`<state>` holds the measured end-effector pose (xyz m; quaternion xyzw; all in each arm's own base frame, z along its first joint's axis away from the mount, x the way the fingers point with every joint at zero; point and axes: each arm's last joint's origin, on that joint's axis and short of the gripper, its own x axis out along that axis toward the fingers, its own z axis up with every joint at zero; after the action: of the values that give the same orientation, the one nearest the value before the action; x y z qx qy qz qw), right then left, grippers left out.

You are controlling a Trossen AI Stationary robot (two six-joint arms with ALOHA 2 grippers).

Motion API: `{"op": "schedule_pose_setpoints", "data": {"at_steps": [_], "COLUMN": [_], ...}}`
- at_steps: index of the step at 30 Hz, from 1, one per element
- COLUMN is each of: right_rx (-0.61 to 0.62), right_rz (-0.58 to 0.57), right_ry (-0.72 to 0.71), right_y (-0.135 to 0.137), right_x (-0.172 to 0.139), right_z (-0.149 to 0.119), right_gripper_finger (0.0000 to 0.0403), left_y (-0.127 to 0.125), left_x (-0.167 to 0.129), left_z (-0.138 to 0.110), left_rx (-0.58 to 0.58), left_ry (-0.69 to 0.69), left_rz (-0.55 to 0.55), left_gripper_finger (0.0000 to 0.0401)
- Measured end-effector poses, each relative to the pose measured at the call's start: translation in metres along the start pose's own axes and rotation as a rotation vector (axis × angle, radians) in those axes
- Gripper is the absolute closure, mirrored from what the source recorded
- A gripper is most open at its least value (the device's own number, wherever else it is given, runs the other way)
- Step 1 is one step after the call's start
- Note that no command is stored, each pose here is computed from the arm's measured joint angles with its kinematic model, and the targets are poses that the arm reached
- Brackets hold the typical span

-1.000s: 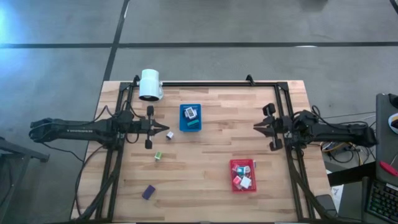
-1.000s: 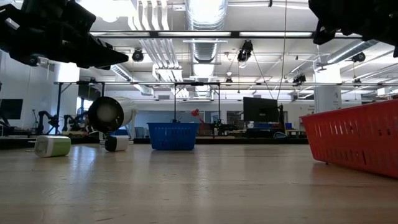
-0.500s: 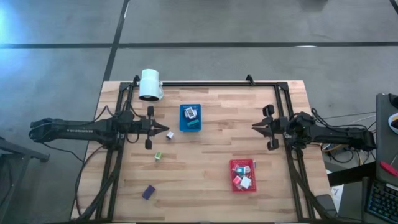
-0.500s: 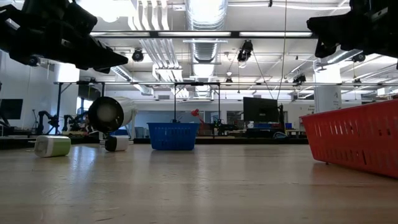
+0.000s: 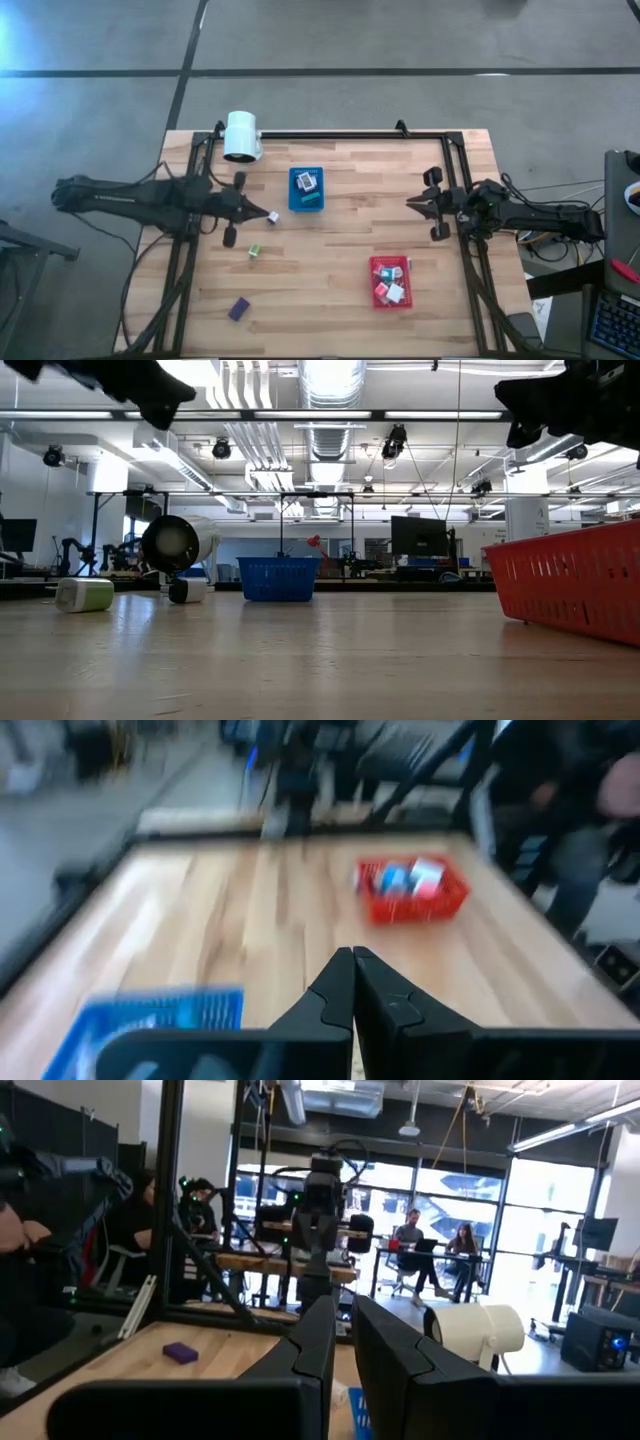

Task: Pick & Place Office items
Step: Put the dark blue digital clock into the blue bin

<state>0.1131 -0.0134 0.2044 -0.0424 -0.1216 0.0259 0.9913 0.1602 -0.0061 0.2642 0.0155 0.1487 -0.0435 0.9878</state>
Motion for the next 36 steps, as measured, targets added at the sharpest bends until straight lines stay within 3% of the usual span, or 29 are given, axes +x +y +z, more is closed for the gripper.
{"op": "schedule_pose_setpoints", "data": {"at_steps": [6,15,19,27,31,36], "right_rx": [-0.015,-0.026,-0.028,-0.036,-0.047,-0.047], "right_rz": [0.002,0.001,0.001,0.0,0.0,0.0], "right_ry": [-0.012,-0.036,-0.045,-0.045,-0.044,-0.044], "right_y": [0.0,-0.001,-0.001,-0.001,-0.001,-0.001], "right_x": [0.0,0.001,0.002,0.002,0.002,0.002], "right_z": [0.001,0.009,0.013,0.013,0.013,0.013], "right_gripper_finger": [0.0369,0.0369,0.0369,0.0369,0.0369,0.0369], "left_y": [-0.027,-0.059,-0.062,-0.09,-0.11,-0.122], "left_x": [-0.01,0.002,0.009,0.03,0.041,0.054], "left_z": [0.036,0.056,0.049,0.014,-0.001,-0.018], "left_rx": [-0.059,-0.136,-0.283,-0.539,-0.57,-0.607], "left_ry": [0.22,0.376,0.48,0.788,0.918,1.012], "left_rz": [0.172,0.15,0.158,0.057,0.041,0.124], "left_gripper_finger": [0.0399,0.04,0.04,0.0395,0.0382,0.0356]}}
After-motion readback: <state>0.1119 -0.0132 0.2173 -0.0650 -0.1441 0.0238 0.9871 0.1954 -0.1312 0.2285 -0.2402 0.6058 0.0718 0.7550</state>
